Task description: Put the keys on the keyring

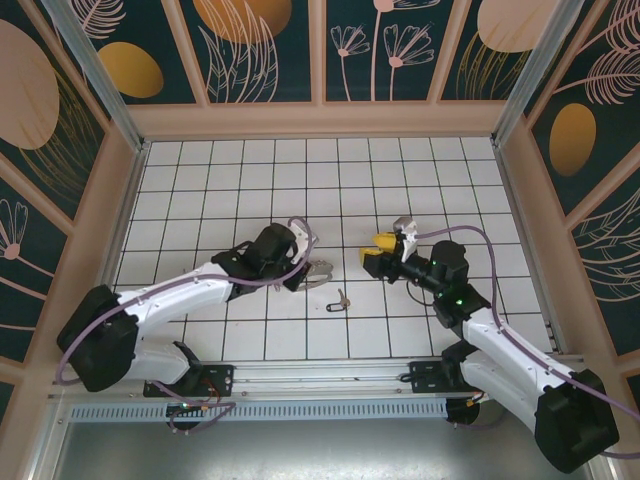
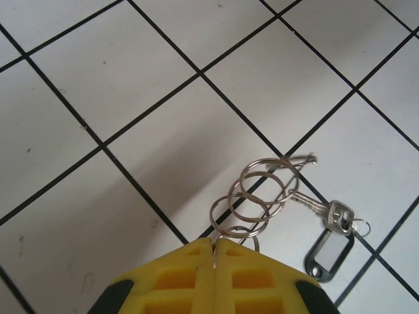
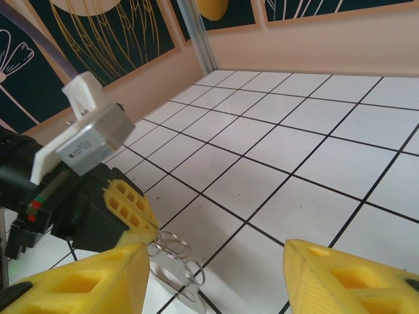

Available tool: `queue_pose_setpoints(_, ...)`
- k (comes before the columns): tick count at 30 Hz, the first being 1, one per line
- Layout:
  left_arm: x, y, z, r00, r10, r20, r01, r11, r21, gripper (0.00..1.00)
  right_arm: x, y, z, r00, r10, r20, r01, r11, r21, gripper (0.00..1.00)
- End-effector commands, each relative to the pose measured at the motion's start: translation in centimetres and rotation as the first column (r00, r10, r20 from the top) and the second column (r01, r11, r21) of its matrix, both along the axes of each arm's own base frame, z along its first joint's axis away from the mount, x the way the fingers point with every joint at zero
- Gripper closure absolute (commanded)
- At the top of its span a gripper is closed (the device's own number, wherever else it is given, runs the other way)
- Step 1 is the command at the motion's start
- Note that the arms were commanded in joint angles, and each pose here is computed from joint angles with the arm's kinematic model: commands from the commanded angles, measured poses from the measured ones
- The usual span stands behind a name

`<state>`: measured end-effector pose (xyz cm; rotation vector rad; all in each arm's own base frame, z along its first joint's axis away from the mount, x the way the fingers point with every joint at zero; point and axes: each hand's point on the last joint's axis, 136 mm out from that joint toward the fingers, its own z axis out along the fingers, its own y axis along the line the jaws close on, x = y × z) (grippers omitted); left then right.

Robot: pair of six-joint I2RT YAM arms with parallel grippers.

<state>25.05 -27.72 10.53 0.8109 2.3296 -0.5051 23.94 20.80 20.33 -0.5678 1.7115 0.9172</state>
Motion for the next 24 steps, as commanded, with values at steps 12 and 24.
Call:
queue_pose_setpoints(12, 3.0, -1.9, -4.7, 0.991, 0.092, -0.093, -0.084, 0.992, 0.094, 0.78, 0.4, -1.4, -1.0, 0.999, -0.041, -0.030, 0.042, 0.999, 0.008, 0.43)
queue_pose_setpoints(24, 0.5, -2.2, -3.9, 0.991, -0.057, -0.122, 0.070, 0.992, 0.104, 0.60, 0.3, -2.9, -2.2, 0.993, -0.085, -0.080, 0.087, 0.996, 0.031, 0.35)
